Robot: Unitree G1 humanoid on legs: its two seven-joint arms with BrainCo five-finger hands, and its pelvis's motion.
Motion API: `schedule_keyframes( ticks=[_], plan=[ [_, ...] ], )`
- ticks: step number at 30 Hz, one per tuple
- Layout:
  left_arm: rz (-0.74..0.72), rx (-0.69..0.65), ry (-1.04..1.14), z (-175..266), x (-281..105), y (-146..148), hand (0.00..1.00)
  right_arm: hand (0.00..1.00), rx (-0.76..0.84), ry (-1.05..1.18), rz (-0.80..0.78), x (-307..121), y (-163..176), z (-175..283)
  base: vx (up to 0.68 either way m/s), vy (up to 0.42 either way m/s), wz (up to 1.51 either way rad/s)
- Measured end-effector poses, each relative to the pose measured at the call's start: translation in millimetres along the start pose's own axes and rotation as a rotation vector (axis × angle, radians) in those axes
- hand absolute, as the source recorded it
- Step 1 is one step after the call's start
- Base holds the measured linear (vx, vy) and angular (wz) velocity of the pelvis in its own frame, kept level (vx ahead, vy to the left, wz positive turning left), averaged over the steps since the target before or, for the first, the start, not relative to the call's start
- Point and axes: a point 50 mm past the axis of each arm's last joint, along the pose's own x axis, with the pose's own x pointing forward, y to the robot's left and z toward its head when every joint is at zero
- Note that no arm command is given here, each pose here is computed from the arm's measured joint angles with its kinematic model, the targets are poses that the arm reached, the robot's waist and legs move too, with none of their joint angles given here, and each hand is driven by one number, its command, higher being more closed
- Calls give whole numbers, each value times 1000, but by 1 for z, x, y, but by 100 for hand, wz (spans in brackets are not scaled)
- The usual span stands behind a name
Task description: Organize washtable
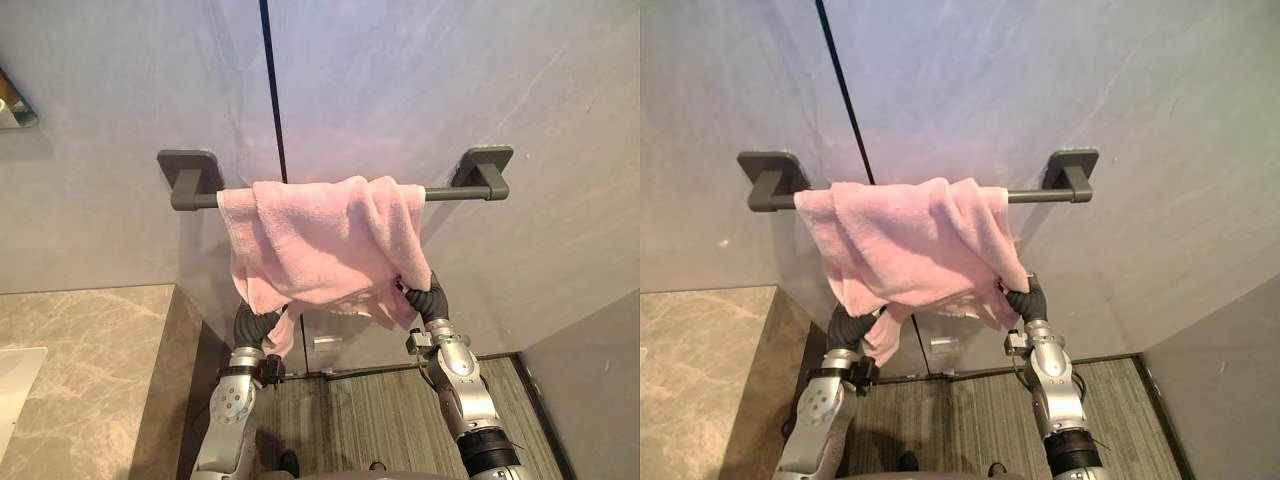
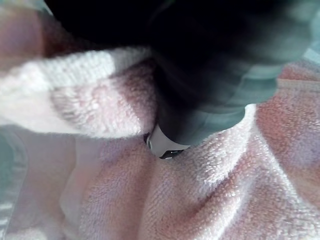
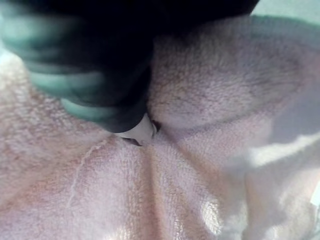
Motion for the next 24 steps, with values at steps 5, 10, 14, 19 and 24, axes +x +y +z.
schedule_keyframes(
  ticks=[5,10,14,19,24],
  plan=[
    [-35,-2,1,1,3,-5,100,100,2,-5,-29,0,-7,1,0,0,0],
    [-72,-6,5,0,4,-11,100,100,3,-10,-58,0,-14,2,0,0,0],
    [-71,-4,19,-3,4,-10,100,100,4,-10,-62,0,-15,2,0,0,0],
    [-70,-2,33,-6,4,-10,100,100,9,-4,-67,0,-17,1,0,0,0],
    [-71,1,50,-11,6,-10,100,100,-1,4,-70,-1,-20,0,0,0,0]
  ],
)
